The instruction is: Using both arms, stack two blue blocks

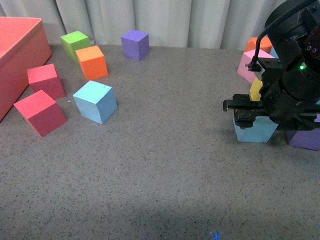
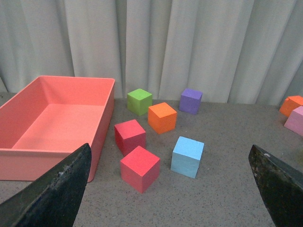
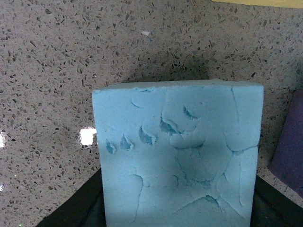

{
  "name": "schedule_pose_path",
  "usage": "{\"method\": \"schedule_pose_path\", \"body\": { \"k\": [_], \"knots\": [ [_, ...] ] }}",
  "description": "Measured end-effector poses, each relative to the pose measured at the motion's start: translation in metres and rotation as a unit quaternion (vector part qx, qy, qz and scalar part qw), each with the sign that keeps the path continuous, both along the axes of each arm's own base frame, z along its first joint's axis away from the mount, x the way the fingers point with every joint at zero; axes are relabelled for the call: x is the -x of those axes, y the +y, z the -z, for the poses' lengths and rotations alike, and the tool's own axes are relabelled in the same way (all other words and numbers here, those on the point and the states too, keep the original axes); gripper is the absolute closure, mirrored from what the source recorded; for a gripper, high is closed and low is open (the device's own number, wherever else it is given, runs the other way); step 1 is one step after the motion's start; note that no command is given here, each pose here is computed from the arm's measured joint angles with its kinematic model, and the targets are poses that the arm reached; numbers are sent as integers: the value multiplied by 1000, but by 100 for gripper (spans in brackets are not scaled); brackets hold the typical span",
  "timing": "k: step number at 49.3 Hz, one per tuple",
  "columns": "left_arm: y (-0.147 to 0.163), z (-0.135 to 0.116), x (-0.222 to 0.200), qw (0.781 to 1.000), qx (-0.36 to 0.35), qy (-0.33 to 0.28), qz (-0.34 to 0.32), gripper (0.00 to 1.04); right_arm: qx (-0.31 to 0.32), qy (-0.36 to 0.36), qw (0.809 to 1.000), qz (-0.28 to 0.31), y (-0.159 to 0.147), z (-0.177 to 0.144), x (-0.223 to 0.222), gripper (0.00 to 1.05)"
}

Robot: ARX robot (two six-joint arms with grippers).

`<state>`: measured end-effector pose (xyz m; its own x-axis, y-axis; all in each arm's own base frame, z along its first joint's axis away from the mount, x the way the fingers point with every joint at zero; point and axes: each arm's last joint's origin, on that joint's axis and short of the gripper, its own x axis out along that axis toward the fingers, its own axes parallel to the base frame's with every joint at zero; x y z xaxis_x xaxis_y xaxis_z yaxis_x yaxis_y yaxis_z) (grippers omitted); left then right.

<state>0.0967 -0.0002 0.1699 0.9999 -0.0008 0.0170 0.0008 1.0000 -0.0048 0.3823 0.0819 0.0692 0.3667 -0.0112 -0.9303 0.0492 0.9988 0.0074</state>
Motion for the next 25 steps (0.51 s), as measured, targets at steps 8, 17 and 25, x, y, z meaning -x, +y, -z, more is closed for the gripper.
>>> {"method": "schedule_pose_path", "body": {
  "k": [8, 17, 25],
  "knots": [
    [0, 0, 0, 1000, 0, 0, 0, 7, 0, -2, 1000, 4, 2, -2, -1, 58],
    [0, 0, 0, 1000, 0, 0, 0, 7, -17, -18, 999, -24, 19, -9, -1, 60],
    [0, 0, 0, 1000, 0, 0, 0, 7, -29, -31, 998, -55, 44, -21, -7, 62]
  ]
}}
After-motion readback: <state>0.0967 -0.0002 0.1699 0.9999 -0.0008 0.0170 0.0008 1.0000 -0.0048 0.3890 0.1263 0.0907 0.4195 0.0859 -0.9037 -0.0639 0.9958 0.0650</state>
